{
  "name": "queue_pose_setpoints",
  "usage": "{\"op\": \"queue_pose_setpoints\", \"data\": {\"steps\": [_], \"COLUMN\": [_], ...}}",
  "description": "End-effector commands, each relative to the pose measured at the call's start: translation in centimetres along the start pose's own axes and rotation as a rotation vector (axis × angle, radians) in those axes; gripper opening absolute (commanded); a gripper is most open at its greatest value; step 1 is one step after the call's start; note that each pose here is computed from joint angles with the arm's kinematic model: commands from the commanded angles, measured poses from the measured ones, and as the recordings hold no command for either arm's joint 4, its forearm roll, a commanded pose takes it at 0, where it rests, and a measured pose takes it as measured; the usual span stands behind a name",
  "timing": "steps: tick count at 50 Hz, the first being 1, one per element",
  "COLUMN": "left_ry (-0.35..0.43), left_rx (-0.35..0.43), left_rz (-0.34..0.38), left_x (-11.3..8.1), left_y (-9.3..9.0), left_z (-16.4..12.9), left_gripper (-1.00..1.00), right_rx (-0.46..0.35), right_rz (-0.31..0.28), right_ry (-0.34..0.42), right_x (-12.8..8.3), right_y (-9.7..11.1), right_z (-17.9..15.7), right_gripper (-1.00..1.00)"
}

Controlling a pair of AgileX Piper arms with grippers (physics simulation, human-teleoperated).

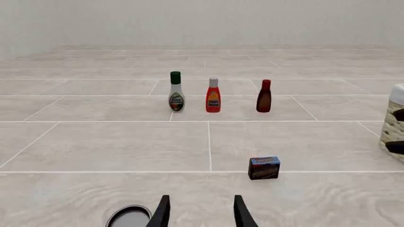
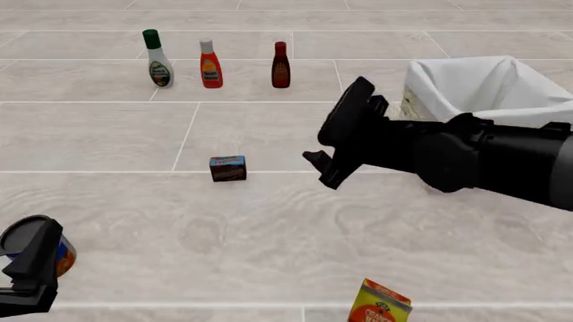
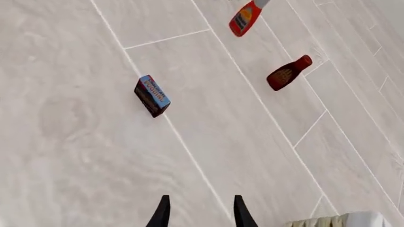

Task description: Pick the chocolate pudding and place it in the basket.

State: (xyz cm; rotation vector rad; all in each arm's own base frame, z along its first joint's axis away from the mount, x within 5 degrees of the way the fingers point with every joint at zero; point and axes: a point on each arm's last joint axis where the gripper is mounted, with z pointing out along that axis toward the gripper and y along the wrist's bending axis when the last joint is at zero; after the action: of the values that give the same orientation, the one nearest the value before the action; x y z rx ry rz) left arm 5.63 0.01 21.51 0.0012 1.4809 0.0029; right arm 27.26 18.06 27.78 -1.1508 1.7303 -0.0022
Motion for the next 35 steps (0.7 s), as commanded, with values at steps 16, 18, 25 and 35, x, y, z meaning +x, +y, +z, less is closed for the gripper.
{"op": "queue_pose_setpoints", "data": {"steps": [16,18,25,35], "left_ry": [0.000,0.001,0.001,0.000], "left_rx": [0.000,0.000,0.000,0.000], "left_rz": [0.000,0.000,0.000,0.000], "left_x": [0.1,0.1,0.1,0.1], "left_y": [0.0,0.0,0.0,0.0], "left_z": [0.0,0.0,0.0,0.0], "left_gripper": [1.00,1.00,1.00,1.00], "right_rx": [-0.102,-0.112,-0.134,-0.162], "right_rz": [-0.108,-0.114,-0.136,-0.178], "right_ry": [0.046,0.049,0.058,0.075], "right_x": [-3.0,-3.3,-3.9,-4.3], "right_y": [0.9,1.2,1.6,2.1], "right_z": [4.7,5.2,6.6,8.5], "right_gripper": [1.00,1.00,1.00,1.00]}}
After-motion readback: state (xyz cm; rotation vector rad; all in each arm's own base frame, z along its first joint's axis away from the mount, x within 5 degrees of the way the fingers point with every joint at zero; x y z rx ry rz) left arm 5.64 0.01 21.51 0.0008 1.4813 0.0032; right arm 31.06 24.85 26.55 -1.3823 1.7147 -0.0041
